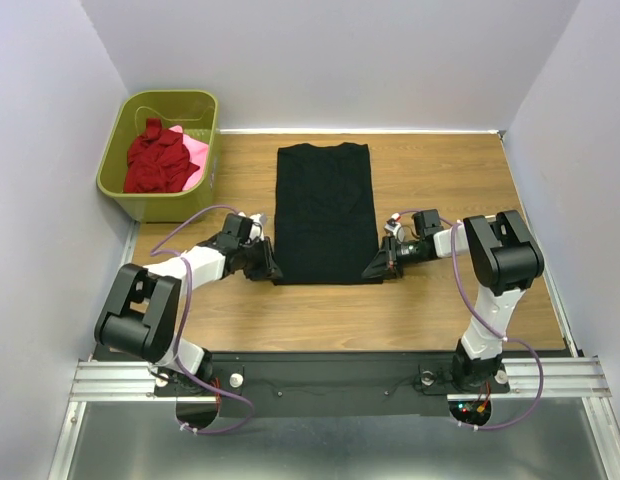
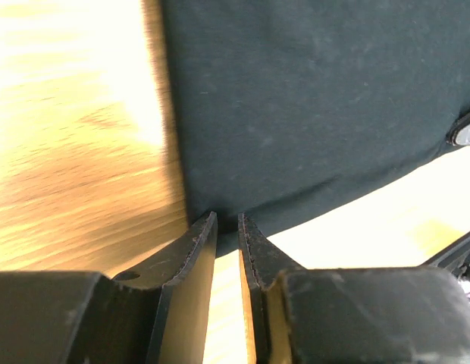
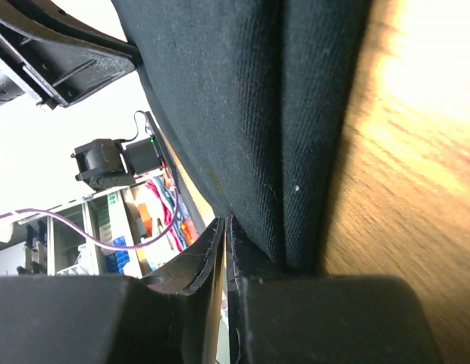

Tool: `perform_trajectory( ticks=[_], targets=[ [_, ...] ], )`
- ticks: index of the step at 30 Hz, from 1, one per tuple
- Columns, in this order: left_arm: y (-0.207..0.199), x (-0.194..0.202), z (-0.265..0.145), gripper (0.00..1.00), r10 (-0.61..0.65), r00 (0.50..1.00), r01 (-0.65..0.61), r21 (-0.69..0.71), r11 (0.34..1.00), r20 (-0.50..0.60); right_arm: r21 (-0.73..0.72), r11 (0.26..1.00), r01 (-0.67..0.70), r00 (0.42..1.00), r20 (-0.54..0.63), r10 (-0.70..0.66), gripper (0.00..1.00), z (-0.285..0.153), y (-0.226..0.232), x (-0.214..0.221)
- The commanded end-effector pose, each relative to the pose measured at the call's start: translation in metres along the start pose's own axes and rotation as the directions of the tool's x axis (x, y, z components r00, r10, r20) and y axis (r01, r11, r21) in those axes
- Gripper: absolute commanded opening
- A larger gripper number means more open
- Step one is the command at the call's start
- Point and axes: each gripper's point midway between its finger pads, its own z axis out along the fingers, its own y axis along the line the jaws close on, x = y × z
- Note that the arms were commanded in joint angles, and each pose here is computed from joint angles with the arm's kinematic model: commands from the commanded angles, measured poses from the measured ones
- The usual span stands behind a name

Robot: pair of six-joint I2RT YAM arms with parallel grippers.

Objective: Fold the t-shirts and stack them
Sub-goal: Fold the tshirt

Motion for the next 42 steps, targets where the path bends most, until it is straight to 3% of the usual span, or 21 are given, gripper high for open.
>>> perform_trajectory(
  ticks=[1,7,11,14,18,19,21,25,30,42],
  targets=[
    [0.045,0.026,-0.01,0.31,-0.027,0.998,0.017,-0.172,0.985,-0.059,0.191,0.978,-0.079,0.997,0.038,0.074,0.11,-0.003,-0.048,0.008],
    [0.041,-0.001,-0.032,0.39,-0.009,0.999,0.018,-0.22,0.975,0.041,0.213,0.977,-0.013,0.995,0.102,-0.009,0.11,-0.016,-0.027,-0.008],
    [0.014,-0.027,-0.065,0.47,0.005,0.984,0.026,-0.176,0.984,0.177,0.215,0.975,0.053,0.982,0.165,-0.09,0.13,-0.031,0.007,-0.026],
    [0.001,-0.027,-0.074,0.6,0.011,0.981,0.021,-0.168,0.985,0.192,0.257,0.961,0.099,0.962,0.221,-0.158,0.23,-0.044,0.03,-0.04],
    [-0.011,-0.017,-0.069,0.71,0.034,0.984,0.002,-0.201,0.979,0.176,0.345,0.93,0.123,0.928,0.292,-0.231,0.47,-0.065,0.047,-0.051],
    [-0.013,-0.012,-0.065,0.72,0.039,0.986,-0.005,-0.21,0.978,0.159,0.375,0.92,0.111,0.925,0.3,-0.234,0.6,-0.07,0.046,-0.05],
    [-0.02,-0.004,-0.057,0.75,0.037,0.989,-0.006,-0.214,0.977,0.14,0.461,0.884,0.079,0.901,0.346,-0.261,0.72,-0.087,0.042,-0.052],
    [-0.015,-0.002,-0.043,0.76,0.05,0.991,-0.012,-0.283,0.959,0.125,0.56,0.827,0.049,0.878,0.37,-0.303,0.81,-0.107,0.035,-0.047],
    [-0.021,-0.008,-0.031,0.75,0.067,0.991,-0.029,-0.303,0.952,0.114,0.626,0.779,0.027,0.882,0.352,-0.314,0.83,-0.117,0.019,-0.034],
    [-0.021,-0.001,-0.011,0.62,0.096,0.994,-0.071,-0.355,0.932,0.054,0.639,0.769,0.024,0.887,0.341,-0.311,0.83,-0.118,0.013,-0.027]
  ],
)
